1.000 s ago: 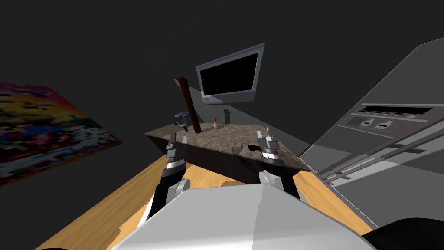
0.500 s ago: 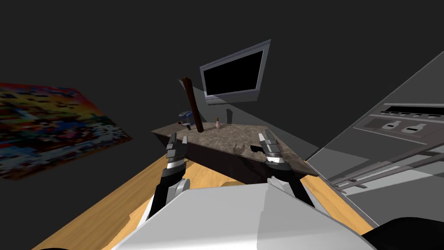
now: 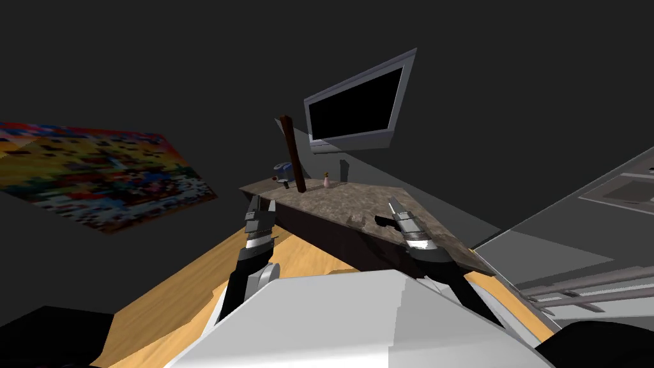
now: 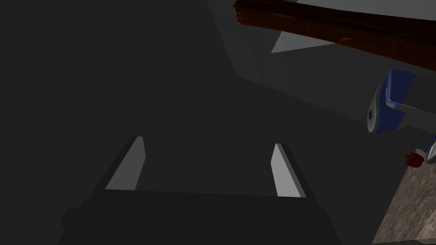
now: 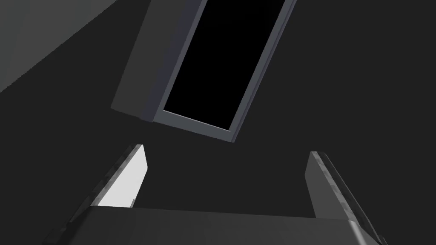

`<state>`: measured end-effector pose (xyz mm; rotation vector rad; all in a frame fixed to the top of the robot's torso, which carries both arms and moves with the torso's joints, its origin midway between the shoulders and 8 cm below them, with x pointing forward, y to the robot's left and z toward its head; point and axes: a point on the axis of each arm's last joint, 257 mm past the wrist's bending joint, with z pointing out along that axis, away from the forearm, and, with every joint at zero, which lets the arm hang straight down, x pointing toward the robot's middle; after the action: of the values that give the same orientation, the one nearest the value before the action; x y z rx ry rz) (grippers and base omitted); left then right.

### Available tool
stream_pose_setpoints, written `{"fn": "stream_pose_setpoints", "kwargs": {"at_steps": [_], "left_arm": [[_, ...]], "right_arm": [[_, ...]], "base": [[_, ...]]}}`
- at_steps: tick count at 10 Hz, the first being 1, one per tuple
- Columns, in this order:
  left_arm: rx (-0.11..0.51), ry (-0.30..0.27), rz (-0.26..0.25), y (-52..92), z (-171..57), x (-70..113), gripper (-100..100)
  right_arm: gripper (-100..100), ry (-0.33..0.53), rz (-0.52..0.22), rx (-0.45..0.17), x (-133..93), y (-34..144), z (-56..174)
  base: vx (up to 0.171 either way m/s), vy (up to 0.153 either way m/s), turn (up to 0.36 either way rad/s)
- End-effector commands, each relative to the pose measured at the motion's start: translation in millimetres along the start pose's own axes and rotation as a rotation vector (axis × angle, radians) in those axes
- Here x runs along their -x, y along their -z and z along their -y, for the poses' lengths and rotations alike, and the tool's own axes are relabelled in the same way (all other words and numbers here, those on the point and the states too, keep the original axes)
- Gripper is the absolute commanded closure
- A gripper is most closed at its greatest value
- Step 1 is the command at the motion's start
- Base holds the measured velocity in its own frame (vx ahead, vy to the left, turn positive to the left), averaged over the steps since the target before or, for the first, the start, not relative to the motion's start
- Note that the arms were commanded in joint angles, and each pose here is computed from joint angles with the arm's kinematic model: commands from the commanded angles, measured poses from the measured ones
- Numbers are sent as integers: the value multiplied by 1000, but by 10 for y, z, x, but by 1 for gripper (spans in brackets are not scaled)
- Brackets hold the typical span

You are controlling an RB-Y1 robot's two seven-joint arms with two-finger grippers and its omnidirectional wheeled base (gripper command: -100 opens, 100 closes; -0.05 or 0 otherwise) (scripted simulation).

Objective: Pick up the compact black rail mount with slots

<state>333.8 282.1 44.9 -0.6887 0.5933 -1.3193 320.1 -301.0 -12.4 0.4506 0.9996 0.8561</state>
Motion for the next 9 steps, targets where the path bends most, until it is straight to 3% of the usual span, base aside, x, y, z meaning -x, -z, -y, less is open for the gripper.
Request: {"fn": "stream_pose_setpoints", "kwargs": {"at_steps": [1, 3, 4, 5, 6, 8, 9], "left_arm": [[0, 0, 0, 0, 0, 0, 0], [0, 0, 0, 0, 0, 0, 0], [0, 0, 0, 0, 0, 0, 0], [0, 0, 0, 0, 0, 0, 0], [0, 0, 0, 0, 0, 0, 0], [0, 0, 0, 0, 0, 0, 0], [0, 0, 0, 0, 0, 0, 0]], "right_arm": [[-100, 100, -43, -36, 14, 107, 101], [-100, 269, -114, -78, 64, 242, 221], [-100, 271, -122, -93, 58, 287, 253], [-100, 356, -161, -113, 84, 361, 315], [-100, 356, -165, -120, 82, 383, 330], [-100, 519, -248, -154, 133, 529, 451], [-100, 520, -260, -172, 128, 592, 487]], "base": [[-15, -2, 153], [-27, -6, 281], [-19, -14, 76], [-17, -5, 139], [-14, -6, 91], [-19, -9, 259], [-16, -17, 88]]}}
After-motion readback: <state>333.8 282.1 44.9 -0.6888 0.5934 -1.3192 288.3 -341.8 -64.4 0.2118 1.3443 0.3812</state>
